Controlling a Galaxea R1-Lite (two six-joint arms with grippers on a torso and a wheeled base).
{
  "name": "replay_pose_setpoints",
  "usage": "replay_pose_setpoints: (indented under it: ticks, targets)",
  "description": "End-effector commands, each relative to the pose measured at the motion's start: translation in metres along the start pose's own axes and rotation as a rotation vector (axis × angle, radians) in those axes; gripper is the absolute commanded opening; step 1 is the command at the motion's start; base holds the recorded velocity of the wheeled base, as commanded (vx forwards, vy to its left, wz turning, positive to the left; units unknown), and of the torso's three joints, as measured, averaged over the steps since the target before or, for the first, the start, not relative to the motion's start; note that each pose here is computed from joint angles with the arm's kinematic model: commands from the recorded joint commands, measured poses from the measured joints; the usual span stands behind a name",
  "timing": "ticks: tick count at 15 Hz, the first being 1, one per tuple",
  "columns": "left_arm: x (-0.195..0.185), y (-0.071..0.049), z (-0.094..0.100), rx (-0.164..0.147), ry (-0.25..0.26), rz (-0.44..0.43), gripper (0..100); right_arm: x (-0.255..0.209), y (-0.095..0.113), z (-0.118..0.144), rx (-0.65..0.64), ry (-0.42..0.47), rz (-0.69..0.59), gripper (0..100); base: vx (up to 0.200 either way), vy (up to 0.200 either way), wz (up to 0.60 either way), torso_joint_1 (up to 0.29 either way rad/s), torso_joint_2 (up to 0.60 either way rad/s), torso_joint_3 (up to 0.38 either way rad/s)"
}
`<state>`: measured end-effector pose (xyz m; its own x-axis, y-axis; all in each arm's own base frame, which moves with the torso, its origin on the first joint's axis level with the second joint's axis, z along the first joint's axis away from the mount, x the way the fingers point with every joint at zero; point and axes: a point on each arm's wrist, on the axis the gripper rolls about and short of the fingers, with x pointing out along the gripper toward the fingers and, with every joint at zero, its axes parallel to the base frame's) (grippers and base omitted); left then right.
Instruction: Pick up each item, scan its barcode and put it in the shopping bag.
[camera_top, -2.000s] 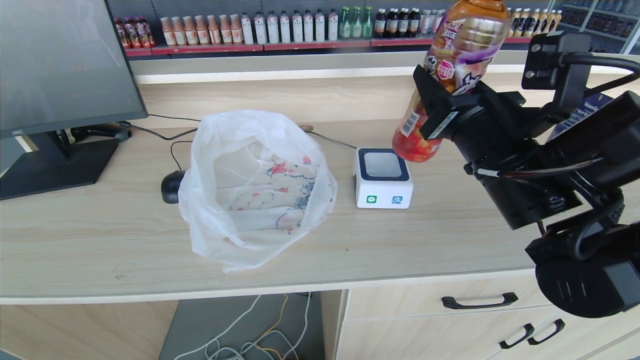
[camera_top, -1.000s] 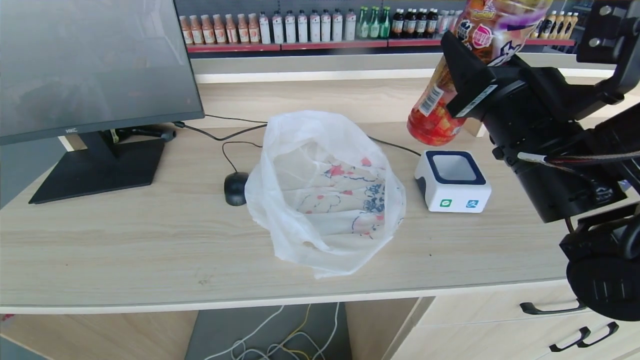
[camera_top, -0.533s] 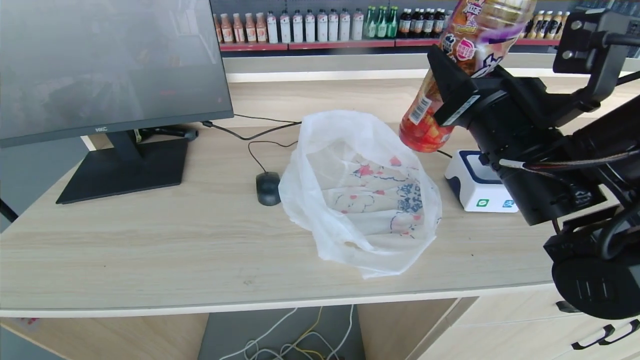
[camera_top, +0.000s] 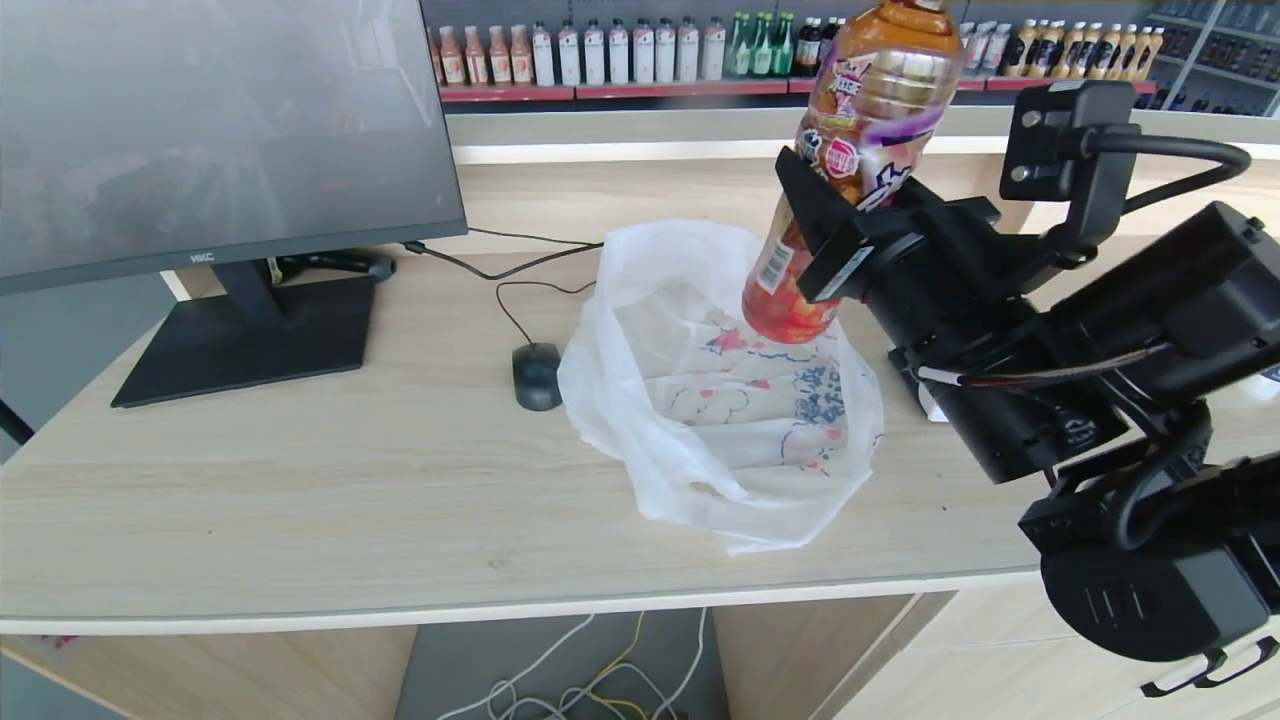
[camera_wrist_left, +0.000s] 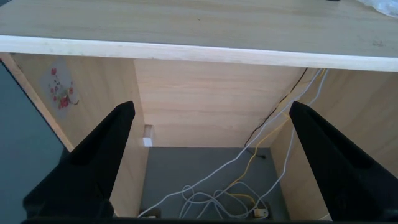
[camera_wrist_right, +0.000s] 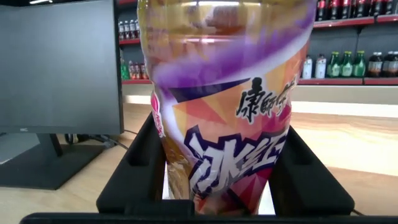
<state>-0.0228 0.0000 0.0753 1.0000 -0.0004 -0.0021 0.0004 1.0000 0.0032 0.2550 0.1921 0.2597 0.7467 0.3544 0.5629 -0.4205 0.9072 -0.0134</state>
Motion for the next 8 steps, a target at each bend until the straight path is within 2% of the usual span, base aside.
replay_pose_setpoints:
  ticks: [1, 5, 8]
  targets:
    - [0.0, 0.0, 0.0, 0.0, -0.001, 0.0, 100, 0.0, 0.01, -0.018, 0.003, 0.046, 0.024, 0, 0.0, 0.0, 0.0, 0.0, 0.0, 0.0]
    - [0.0, 0.0, 0.0, 0.0, -0.001, 0.0, 100, 0.001, 0.014, -0.038, -0.004, 0.09, 0.039, 0, 0.0, 0.0, 0.0, 0.0, 0.0, 0.0]
    - [0.0, 0.0, 0.0, 0.0, -0.002, 0.0, 100, 0.009, 0.019, -0.065, -0.013, 0.12, 0.046, 0, 0.0, 0.0, 0.0, 0.0, 0.0, 0.0]
